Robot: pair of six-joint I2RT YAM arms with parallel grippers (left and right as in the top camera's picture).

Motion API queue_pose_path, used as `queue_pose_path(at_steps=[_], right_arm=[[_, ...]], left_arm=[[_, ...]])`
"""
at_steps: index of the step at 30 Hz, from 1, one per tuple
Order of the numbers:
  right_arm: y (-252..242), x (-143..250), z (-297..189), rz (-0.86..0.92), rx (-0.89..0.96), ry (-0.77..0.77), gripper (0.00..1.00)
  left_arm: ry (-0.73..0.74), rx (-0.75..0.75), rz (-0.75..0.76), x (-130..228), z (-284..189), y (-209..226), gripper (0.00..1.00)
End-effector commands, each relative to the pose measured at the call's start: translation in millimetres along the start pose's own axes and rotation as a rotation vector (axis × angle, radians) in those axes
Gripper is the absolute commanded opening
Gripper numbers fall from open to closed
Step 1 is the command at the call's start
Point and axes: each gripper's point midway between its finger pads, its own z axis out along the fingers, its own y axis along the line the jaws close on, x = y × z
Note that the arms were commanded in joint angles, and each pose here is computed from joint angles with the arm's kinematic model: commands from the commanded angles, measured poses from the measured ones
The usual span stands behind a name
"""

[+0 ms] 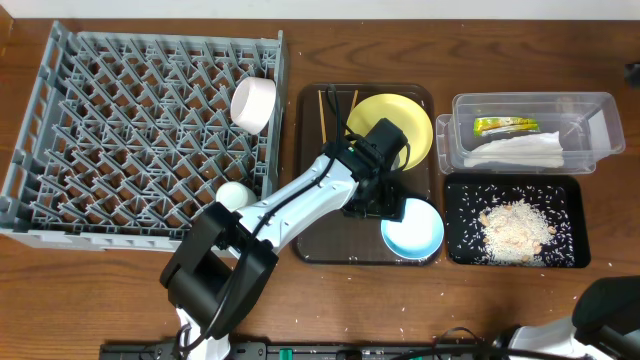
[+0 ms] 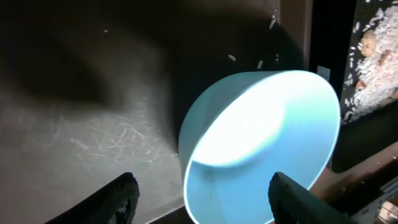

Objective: Sort waste into correct bins and load items into the dishwasher
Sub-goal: 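Grasp light-blue bowl on dark tray with left gripper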

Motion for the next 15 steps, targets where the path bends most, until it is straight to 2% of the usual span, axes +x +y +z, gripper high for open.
queue_pose_path(at_steps=[1, 4, 8, 12, 15], right_arm=[[21.8, 8.4, 0.6, -0.071, -0.007, 0.004, 0.99], [34.7, 16.8, 4.5, -0.098, -0.024, 0.024, 0.99], [40.4, 20.5, 6.1, -0.109, -0.031, 0.033, 0.99], [40.4, 20.5, 6.1, -0.109, -0.031, 0.033, 0.99], [40.4, 20.5, 6.1, -0.109, -0.031, 0.033, 0.99]], left_arm=[[0.030, 0.013, 0.005, 6.9, 6.5, -4.2, 0.68], [0.062, 0.021, 0.000, 10.3, 15.9, -2.8, 0.67], [0.162, 0.112, -0.084, 9.9, 33.8, 8.9, 0.49], [0.175, 0.124, -0.098, 8.5, 41.2, 12.4, 0.47], [0.161, 0.118, -0.093, 4.8, 44.2, 14.0, 0.37]])
